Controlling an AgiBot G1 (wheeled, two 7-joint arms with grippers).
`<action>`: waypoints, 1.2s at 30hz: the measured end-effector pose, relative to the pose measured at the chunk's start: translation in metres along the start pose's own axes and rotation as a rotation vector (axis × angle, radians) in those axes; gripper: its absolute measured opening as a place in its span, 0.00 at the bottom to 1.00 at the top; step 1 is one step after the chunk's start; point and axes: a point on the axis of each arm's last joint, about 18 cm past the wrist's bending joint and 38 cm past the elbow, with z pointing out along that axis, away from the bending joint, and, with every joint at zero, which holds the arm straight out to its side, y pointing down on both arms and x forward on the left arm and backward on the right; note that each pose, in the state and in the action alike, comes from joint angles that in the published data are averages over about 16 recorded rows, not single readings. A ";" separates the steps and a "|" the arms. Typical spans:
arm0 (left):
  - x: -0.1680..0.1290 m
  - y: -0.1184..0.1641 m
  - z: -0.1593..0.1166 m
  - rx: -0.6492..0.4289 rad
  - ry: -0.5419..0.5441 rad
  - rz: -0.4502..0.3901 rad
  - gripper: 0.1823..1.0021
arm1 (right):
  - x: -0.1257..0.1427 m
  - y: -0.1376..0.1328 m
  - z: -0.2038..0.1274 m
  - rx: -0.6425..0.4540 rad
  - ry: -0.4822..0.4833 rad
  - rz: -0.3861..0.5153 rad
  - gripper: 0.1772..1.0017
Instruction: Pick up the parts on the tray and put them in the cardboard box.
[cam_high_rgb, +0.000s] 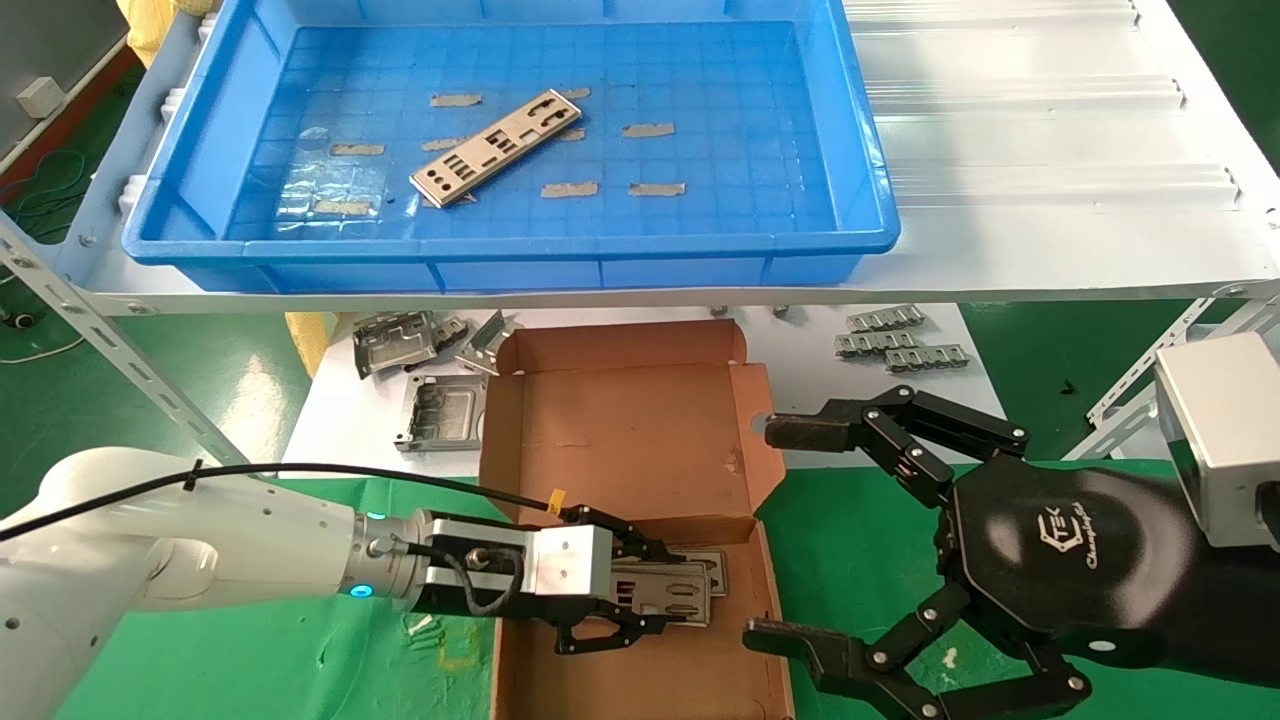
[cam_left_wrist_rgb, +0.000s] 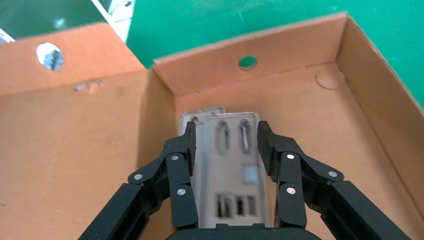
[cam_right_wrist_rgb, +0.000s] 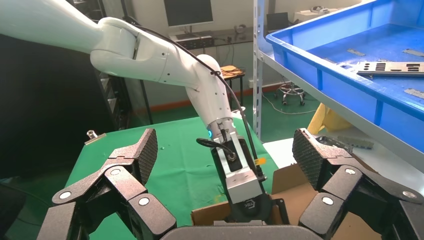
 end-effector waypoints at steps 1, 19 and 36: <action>0.000 0.000 0.000 0.001 -0.002 0.000 0.37 | 0.000 0.000 0.000 0.000 0.000 0.000 1.00; 0.003 -0.025 -0.027 0.173 0.061 -0.265 0.68 | 0.000 0.000 0.000 0.000 0.000 0.000 1.00; 0.002 -0.032 -0.041 0.233 0.055 -0.321 0.96 | 0.000 0.000 0.000 0.000 0.001 0.000 1.00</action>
